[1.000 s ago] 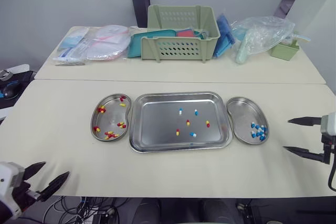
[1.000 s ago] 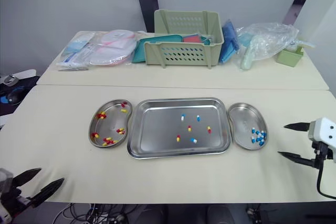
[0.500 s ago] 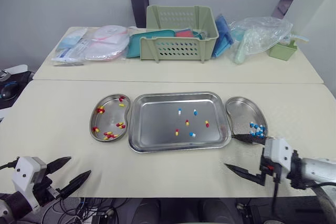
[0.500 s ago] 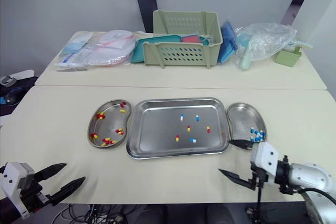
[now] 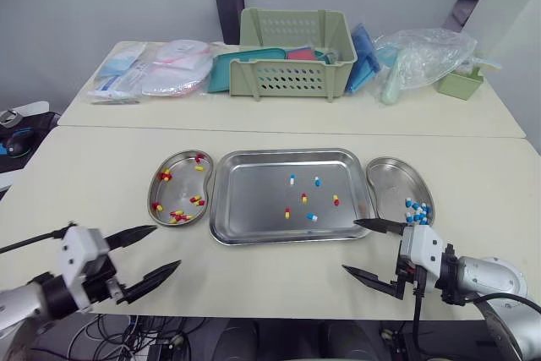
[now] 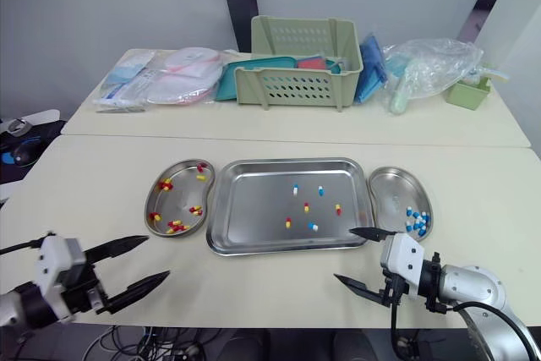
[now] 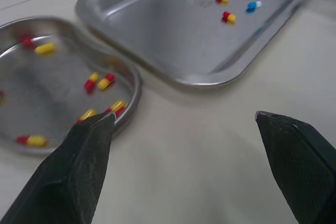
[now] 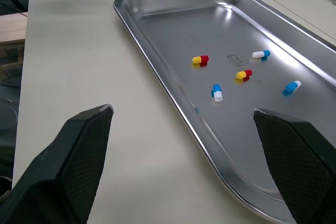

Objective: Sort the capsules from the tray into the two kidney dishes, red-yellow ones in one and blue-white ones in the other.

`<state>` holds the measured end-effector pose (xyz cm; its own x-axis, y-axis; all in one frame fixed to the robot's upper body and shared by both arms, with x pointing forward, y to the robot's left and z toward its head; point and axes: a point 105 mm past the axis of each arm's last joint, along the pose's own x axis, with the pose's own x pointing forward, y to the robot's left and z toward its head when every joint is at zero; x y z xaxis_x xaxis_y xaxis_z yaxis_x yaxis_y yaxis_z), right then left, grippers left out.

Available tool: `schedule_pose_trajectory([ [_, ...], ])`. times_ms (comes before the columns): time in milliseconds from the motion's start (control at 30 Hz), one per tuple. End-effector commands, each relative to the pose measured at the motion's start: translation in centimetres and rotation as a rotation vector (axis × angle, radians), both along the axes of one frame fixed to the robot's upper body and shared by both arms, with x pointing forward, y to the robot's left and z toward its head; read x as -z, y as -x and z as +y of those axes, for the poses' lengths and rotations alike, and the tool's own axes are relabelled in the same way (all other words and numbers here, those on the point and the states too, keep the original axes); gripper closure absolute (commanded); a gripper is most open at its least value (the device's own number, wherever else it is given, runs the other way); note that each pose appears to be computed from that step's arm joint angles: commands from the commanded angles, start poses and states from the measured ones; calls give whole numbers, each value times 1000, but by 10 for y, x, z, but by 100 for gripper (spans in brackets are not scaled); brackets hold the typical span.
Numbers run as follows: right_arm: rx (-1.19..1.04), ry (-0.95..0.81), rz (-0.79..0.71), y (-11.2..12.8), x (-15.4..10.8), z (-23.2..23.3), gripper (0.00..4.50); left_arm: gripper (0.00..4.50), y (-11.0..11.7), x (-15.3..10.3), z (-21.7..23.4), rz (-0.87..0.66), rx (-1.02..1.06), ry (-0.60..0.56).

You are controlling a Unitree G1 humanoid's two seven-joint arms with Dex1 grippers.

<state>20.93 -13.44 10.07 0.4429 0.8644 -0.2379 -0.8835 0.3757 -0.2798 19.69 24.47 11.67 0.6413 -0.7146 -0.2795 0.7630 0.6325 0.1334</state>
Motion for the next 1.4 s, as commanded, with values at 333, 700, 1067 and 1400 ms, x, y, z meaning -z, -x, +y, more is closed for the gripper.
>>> schedule_pose_trajectory([
  [333, -7, -37, -37, 6, 1, 11, 0, 46, -65, -13, -96, -81, 317, 13],
  [700, 9, -52, -32, 7, 1, 17, 0, 230, -97, -23, -148, -69, 518, -91],
  [1067, 21, -58, -26, 8, -1, 19, 0, 230, -106, -13, -163, -6, 592, -169],
  [1400, 32, -64, -20, 9, -5, 22, 0, 230, -111, 14, -162, 37, 598, -190],
])
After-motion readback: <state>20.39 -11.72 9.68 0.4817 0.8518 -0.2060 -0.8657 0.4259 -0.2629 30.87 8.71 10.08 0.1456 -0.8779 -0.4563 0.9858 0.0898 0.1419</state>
